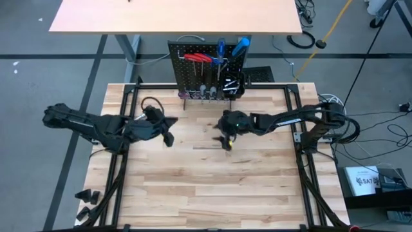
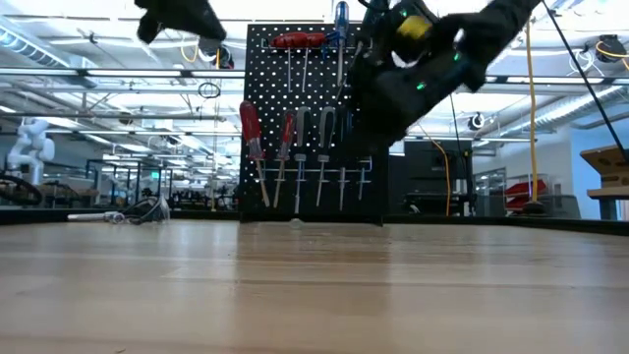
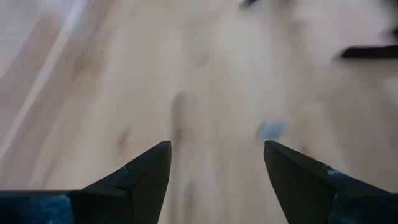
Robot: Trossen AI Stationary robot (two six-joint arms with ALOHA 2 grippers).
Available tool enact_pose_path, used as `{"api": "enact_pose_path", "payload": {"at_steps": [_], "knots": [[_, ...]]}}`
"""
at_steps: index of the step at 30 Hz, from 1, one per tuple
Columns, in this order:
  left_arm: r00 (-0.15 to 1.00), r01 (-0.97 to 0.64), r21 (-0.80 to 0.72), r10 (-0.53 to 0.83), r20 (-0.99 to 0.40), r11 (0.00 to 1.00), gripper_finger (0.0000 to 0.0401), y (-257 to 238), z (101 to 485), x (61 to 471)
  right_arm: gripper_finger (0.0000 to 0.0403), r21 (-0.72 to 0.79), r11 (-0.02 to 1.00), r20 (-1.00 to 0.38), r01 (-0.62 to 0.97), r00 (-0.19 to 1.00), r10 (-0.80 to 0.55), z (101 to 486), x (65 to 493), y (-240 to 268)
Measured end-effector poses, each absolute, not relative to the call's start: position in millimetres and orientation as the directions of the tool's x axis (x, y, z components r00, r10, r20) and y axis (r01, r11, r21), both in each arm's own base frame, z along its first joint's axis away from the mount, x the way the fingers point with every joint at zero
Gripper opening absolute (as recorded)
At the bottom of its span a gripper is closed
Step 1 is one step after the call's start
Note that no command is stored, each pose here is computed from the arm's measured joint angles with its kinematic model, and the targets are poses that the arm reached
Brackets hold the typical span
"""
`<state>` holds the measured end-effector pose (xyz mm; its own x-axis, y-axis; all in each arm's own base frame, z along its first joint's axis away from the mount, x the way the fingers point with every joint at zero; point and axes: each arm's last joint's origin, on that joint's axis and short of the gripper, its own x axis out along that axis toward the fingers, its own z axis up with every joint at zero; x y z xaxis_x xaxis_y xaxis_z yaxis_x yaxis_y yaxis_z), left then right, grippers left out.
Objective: Hang tools onto peg board
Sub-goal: Put the socket wrench into the black bin on the peg board
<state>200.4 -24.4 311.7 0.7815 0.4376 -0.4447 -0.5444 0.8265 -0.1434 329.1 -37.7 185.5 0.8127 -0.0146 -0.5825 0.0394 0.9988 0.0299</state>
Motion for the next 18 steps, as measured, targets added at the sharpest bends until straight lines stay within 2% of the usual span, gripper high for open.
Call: {"api": "enact_pose_path", "payload": {"at_steps": [2,4,6,9,14,18], "knots": [[0.780,-0.576,-0.092,0.513,-0.358,0.812,0.0014,-21.7,314.7,202.7,0.0249,0.080,0.985,-0.498,0.153,0.862,-0.094,180.8,333.2,-45.7],[0.764,-0.601,-0.055,0.553,-0.332,0.797,0.0037,-17.6,314.2,204.2,0.0249,0.150,0.947,-0.468,0.285,0.864,-0.186,174.6,333.2,-52.0],[0.755,-0.609,-0.051,0.558,-0.343,0.792,0.0068,-12.0,312.6,206.1,0.0249,0.203,0.886,-0.506,0.416,0.820,-0.269,165.0,329.9,-55.8],[0.758,-0.589,-0.052,0.528,-0.383,0.807,0.0118,-7.1,308.4,209.0,0.0249,0.190,0.812,-0.560,0.551,0.741,-0.371,154.5,326.5,-55.5],[0.752,-0.578,-0.042,0.511,-0.417,0.815,0.0190,-5.8,302.0,215.5,0.0241,0.154,0.737,-0.566,0.659,0.670,-0.481,143.0,328.0,-40.8],[0.752,-0.563,-0.038,0.492,-0.439,0.826,0.0220,-6.9,297.2,220.6,0.0227,0.095,0.664,-0.576,0.741,0.585,-0.571,130.3,326.3,-32.2]]}}
